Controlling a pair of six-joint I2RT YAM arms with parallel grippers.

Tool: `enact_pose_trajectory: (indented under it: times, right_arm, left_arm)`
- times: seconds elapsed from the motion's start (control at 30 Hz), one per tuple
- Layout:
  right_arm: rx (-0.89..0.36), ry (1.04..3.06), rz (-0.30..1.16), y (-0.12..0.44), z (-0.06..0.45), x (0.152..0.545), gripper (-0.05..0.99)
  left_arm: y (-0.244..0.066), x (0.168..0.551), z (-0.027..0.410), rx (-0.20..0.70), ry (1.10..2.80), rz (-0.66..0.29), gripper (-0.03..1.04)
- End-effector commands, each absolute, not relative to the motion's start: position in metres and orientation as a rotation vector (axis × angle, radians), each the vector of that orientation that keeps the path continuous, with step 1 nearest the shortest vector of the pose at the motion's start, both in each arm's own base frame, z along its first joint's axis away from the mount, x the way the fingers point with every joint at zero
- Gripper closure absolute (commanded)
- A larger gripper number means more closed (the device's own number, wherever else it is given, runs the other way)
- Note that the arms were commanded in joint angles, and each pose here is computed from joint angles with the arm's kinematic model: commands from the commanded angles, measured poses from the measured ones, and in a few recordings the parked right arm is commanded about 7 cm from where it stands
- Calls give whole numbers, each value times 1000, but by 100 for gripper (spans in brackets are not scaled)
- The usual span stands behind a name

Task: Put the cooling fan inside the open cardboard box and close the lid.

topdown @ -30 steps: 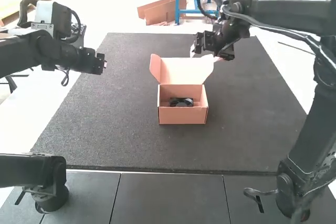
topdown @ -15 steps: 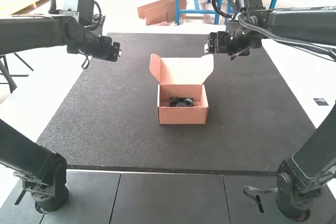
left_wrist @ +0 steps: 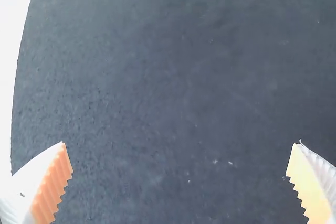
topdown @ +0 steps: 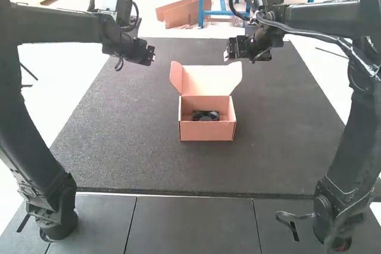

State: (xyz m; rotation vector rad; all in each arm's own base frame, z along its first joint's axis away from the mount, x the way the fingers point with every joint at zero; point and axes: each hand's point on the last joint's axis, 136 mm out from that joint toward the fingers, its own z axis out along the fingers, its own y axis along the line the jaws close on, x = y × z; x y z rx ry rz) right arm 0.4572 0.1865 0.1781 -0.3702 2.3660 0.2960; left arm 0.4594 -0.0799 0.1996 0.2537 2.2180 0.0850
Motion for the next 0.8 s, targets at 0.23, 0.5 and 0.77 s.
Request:
enact_pose_trajectory:
  times: [0.23, 0.5, 0.77]
  right_arm:
    - [-381, 2464, 317, 186, 172, 469, 3]
    - [-360, 2475, 354, 181, 173, 473, 4]
    - [-368, 2496, 433, 188, 173, 466, 5]
  left_arm:
    - [-91, 486, 209, 267, 2193, 60, 4]
    - [-131, 479, 204, 356, 2204, -62, 4]
    - [-152, 469, 190, 396, 2243, -131, 4]
